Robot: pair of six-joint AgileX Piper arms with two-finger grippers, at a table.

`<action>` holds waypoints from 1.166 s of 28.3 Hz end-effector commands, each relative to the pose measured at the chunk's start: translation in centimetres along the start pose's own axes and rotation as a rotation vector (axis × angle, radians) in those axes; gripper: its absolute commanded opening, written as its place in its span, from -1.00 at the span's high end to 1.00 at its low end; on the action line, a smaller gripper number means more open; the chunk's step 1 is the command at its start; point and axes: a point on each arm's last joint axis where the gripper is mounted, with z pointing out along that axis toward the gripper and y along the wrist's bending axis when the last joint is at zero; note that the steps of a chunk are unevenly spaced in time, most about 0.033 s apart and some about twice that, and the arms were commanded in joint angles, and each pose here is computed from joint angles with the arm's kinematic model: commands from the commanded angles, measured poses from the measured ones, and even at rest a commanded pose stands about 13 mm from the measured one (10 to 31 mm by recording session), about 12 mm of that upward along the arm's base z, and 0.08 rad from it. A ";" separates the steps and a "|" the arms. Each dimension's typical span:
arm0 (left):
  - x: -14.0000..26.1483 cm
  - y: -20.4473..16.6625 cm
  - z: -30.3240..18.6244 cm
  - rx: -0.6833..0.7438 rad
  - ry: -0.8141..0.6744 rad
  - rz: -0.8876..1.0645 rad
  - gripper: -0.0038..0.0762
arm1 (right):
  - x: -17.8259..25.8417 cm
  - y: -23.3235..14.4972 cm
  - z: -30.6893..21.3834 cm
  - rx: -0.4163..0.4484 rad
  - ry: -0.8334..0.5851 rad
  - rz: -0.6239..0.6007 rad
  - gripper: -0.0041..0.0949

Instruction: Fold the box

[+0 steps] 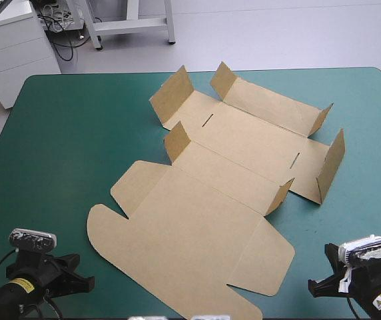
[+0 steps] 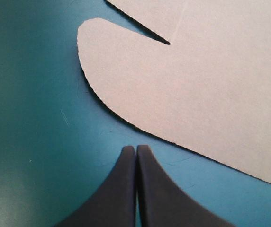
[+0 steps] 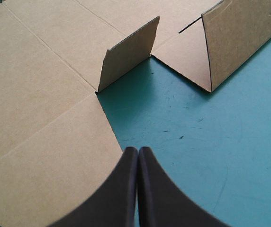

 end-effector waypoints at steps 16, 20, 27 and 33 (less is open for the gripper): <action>-1.2 -0.1 -0.4 0.009 -0.065 -0.011 0.98 | -6.3 -0.2 -1.3 -0.020 -0.003 0.275 -0.09; -1.2 -0.1 -0.4 0.009 -0.065 -0.011 0.98 | -8.7 -0.8 0.8 -0.017 0.067 0.296 -0.15; -1.2 -0.1 -0.4 0.009 -0.065 -0.011 0.98 | -12.5 -1.8 5.5 -0.037 0.201 0.353 -0.42; -1.2 -0.1 -0.4 0.009 -0.065 -0.011 0.98 | -13.6 -2.2 10.5 -0.096 0.329 0.463 -0.45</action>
